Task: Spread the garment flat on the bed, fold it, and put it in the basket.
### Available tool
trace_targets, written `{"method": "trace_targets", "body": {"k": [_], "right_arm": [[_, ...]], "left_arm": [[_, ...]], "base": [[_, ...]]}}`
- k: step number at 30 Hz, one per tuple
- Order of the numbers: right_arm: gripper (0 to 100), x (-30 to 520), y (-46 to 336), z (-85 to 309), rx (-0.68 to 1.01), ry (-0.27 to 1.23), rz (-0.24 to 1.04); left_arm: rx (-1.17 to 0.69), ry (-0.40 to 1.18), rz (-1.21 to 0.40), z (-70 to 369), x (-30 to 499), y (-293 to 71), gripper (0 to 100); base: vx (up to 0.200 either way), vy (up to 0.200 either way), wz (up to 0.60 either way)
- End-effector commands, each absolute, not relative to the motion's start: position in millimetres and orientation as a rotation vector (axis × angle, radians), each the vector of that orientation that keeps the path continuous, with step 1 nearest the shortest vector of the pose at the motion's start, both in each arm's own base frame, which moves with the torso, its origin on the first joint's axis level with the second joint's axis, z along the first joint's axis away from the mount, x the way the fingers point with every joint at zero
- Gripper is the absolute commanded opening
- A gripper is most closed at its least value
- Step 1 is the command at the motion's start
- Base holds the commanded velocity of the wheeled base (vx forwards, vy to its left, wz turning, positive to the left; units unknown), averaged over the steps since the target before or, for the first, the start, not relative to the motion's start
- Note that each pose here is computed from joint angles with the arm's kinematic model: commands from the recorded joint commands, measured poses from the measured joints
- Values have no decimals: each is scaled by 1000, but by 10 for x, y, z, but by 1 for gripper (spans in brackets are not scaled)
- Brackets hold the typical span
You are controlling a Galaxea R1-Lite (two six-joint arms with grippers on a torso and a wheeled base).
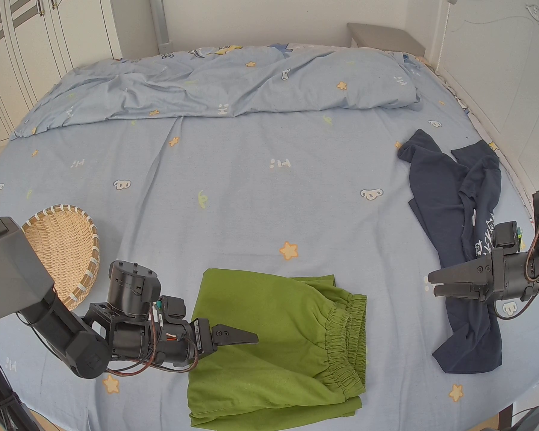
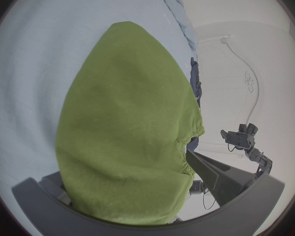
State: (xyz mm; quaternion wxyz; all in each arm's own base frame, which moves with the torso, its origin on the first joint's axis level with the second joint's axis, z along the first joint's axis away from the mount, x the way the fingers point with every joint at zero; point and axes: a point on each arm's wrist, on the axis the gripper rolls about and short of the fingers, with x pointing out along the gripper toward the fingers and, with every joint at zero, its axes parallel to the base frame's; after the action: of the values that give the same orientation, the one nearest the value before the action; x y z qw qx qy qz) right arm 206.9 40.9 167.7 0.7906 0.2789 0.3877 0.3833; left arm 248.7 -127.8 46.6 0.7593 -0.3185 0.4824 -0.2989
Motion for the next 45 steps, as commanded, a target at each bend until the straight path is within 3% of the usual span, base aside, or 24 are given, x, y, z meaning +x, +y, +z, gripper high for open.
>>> {"method": "trace_targets", "body": {"k": [1,8,9,19,26,32,45], "right_arm": [[100,2072,411,1664,601,839,824],[100,2073,408,1664,603,839,822],[100,2075,408,1668,602,837,823],[100,2084,393,1689,605,829,817],[100,2089,380,1710,605,820,811],[100,2091,383,1700,606,825,811],[100,2127,380,1650,614,845,797]], "left_arm": [[-720,1087,-650,314,2414,-1329,100],[-734,1068,-663,348,2418,-1354,100],[-737,1063,-662,359,2425,-1348,0],[-707,1000,-676,725,2330,-1211,0],[-597,980,-597,1570,2388,-875,0],[-585,978,-546,2005,2537,-783,0],[-487,962,-508,1978,2563,-719,0]], "base": [[0,0,0],[0,0,0],[0,0,0],[0,0,0],[0,0,0],[0,0,0],[0,0,0]]}}
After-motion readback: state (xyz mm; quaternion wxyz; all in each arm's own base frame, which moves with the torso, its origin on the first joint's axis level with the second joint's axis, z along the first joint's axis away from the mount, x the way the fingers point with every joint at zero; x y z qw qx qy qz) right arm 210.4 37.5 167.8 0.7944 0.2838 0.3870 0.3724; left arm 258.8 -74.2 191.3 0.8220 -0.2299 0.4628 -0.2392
